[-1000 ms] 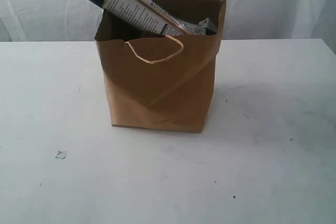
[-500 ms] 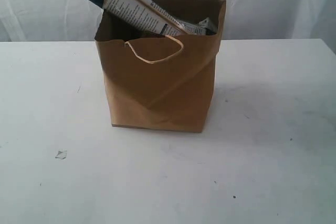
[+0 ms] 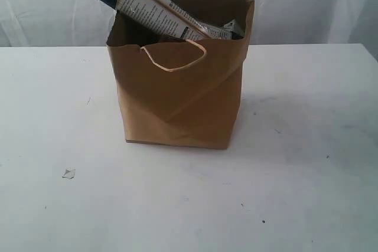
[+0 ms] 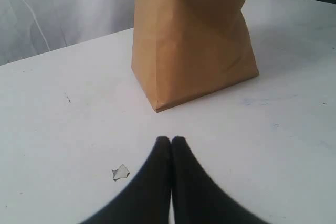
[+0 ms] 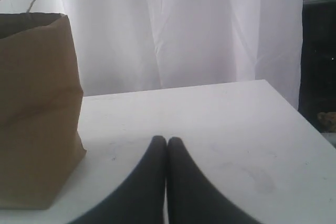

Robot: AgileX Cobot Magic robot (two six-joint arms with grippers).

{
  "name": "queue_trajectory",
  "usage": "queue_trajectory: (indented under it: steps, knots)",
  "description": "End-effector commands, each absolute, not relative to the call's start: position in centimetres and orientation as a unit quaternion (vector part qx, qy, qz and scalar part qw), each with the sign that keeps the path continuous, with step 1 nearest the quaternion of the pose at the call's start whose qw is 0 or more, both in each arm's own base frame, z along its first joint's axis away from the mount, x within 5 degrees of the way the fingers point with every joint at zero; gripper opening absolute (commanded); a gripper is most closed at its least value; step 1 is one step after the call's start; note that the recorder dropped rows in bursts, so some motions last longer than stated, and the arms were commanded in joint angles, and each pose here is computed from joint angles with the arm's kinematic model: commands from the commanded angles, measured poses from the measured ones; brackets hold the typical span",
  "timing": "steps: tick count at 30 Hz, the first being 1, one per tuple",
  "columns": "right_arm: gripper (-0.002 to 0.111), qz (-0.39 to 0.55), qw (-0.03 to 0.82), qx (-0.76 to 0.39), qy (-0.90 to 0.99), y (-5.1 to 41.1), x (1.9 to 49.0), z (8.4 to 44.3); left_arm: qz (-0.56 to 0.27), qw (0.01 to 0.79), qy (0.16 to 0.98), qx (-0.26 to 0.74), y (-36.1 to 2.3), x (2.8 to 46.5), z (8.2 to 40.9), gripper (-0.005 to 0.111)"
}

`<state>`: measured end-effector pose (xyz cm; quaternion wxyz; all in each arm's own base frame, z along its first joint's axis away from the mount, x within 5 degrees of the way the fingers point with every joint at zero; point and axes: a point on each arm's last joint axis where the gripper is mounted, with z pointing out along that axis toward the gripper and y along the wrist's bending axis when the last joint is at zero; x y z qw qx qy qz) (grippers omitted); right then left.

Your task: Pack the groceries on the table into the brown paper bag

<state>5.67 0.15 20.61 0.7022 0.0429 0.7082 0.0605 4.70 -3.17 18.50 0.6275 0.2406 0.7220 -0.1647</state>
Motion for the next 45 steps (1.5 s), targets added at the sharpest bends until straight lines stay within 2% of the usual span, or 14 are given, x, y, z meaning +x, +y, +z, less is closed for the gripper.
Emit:
queue_trajectory:
  steps: [1,13,45]
  knots:
    - [0.000,0.040,0.711,0.026,0.702,0.11,5.65,20.66,-0.168,0.628,0.721,0.241,-3.18,4.67,18.44,0.000]
    - [0.000,-0.004,0.710,-0.018,0.703,0.12,5.65,20.61,-0.168,0.628,0.721,0.241,-3.18,4.67,18.44,0.000]
    - [0.000,0.001,0.698,-0.014,0.716,0.13,5.64,20.29,-0.168,0.628,0.721,0.241,-3.18,4.67,18.44,0.000]
